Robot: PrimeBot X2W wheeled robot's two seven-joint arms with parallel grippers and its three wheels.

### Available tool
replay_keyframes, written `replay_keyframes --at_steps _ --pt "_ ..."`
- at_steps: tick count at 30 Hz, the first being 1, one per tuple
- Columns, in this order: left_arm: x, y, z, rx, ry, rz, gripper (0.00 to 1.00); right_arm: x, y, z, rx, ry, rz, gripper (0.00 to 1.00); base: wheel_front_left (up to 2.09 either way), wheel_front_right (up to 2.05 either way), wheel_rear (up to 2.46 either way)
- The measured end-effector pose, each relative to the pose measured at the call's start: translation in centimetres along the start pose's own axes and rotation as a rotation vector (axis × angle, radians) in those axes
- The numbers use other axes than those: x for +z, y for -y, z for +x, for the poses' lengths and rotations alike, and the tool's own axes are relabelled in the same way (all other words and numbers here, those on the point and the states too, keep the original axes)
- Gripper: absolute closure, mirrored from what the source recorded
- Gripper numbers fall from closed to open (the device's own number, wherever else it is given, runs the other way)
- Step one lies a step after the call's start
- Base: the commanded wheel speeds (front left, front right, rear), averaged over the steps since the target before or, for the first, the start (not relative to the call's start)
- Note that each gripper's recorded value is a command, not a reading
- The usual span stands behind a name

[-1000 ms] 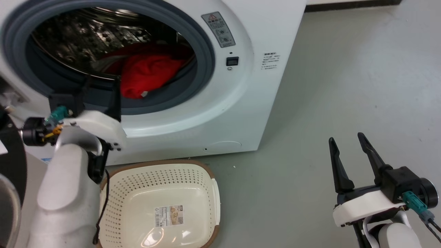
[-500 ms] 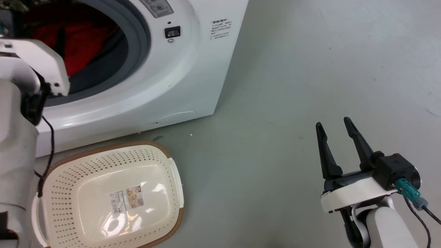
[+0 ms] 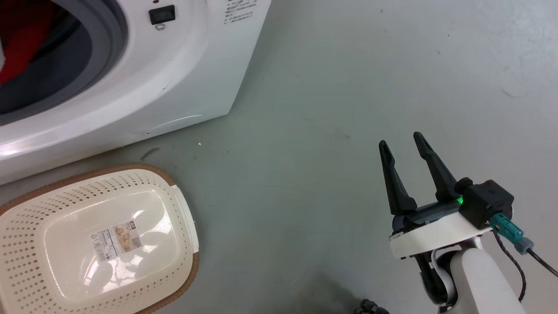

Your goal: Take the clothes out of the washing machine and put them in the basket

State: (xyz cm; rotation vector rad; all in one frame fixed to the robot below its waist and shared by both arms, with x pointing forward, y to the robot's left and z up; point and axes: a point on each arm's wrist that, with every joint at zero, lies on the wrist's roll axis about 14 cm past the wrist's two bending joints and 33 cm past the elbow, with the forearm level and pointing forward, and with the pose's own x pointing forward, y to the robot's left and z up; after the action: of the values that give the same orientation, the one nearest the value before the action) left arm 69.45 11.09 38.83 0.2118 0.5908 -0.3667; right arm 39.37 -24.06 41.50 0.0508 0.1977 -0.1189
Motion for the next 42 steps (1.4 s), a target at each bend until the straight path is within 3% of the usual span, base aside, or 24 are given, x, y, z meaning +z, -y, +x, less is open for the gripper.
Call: replay_keyframes --at_steps 9,11,12,13,17,23,29,42 --pt "-3.1 -0.7 2.8 -0.011 -0.168 -0.014 0.00 -1.2 0.4 0.3 -0.013 -0.039 -0.007 0.00 0.00 0.00 0.00" --pt "-3.7 -0.9 3.0 -0.009 -0.213 -0.015 0.58 -1.4 0.6 0.3 -0.019 -0.046 -0.007 0.00 0.00 0.00 0.00" --pt "-4.2 -0.9 3.1 -0.010 -0.241 -0.019 0.73 -1.5 0.6 0.3 -0.019 -0.049 -0.008 0.00 0.00 0.00 0.00" --pt "-4.6 -0.8 3.1 -0.015 -0.261 -0.023 1.00 -1.6 0.6 0.3 -0.020 -0.052 -0.008 0.00 0.00 0.00 0.00" --pt "-5.4 -0.6 3.2 -0.031 -0.316 -0.052 1.00 -0.1 0.6 0.9 -0.016 -0.004 -0.016 0.00 0.00 0.00 0.00" --pt "-4.6 -0.7 3.0 -0.020 -0.265 -0.058 1.00 1.0 0.5 1.0 -0.011 0.031 -0.017 0.00 0.00 0.00 0.00" --pt "-1.3 -0.6 2.2 0.003 -0.060 -0.067 1.00 1.6 0.2 1.0 -0.003 0.049 -0.019 0.00 0.00 0.00 0.00" --pt "0.2 1.8 -1.7 0.010 0.209 -0.134 1.00 4.0 0.0 0.0 0.008 0.119 -0.018 0.00 0.00 0.00 0.00"
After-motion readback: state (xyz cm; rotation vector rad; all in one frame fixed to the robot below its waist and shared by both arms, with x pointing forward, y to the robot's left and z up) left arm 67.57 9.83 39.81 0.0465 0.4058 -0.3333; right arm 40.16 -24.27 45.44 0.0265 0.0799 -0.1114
